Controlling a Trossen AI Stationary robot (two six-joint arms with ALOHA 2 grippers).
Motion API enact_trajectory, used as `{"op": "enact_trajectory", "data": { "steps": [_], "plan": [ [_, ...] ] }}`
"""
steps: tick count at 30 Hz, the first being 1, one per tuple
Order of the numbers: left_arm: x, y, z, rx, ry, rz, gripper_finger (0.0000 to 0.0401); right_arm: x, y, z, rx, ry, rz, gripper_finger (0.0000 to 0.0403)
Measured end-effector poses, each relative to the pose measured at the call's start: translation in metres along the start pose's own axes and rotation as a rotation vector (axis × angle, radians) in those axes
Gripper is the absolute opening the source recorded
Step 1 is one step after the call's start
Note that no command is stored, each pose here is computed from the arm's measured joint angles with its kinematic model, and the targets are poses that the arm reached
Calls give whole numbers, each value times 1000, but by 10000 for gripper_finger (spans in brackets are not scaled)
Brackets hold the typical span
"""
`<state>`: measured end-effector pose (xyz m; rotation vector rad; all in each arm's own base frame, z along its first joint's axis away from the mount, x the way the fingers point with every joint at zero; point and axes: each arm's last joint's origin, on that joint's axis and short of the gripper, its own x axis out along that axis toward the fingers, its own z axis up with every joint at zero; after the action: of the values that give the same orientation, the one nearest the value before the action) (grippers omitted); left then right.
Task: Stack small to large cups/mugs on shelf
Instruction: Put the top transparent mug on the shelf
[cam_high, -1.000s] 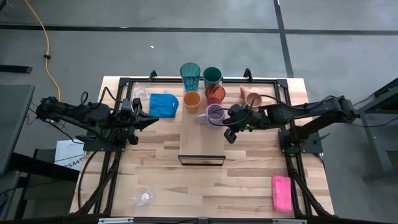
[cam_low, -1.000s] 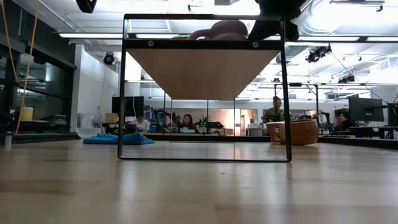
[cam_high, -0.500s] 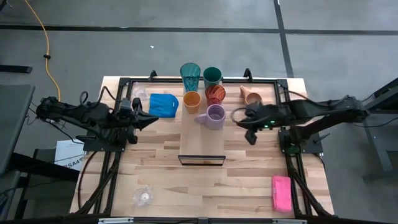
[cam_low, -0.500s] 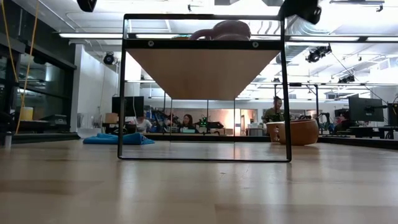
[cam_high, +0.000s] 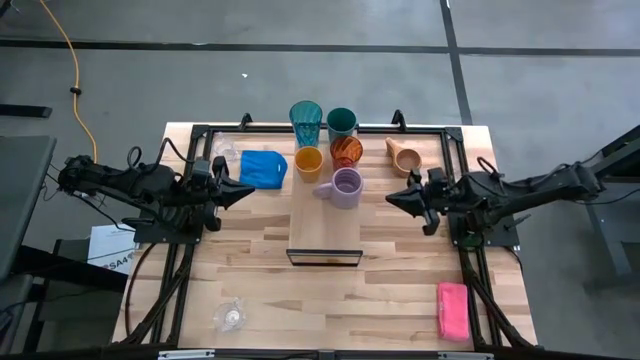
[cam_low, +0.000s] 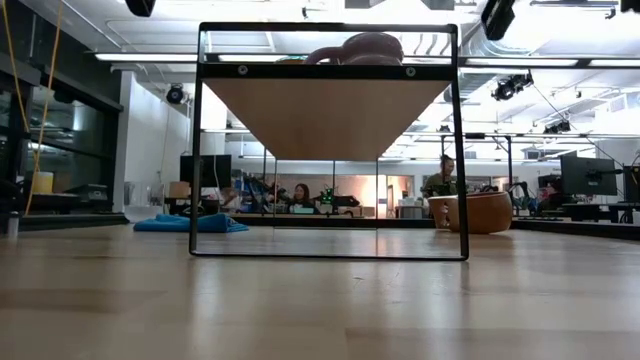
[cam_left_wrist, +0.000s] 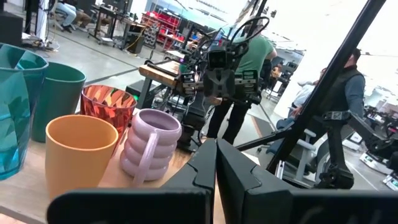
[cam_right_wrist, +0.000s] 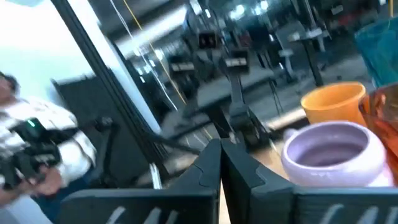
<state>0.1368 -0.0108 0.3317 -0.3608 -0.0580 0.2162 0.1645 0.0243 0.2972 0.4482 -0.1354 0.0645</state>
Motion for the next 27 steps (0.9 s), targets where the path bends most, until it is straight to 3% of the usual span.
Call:
{"op": "enact_trajectory", "data": {
  "steps": [9, 22, 27],
  "plan": [
    [0, 0, 0, 73, 0, 0, 1, 0, -3, -6, -119, 5, -12, 0],
    [0, 0, 0, 99, -1, 5, 1, 0, -3, -7, -124, 14, -17, 0],
    [1, 5, 1, 96, -24, 181, 19, 0, -4, -9, -120, 37, -26, 0]
  ]
}}
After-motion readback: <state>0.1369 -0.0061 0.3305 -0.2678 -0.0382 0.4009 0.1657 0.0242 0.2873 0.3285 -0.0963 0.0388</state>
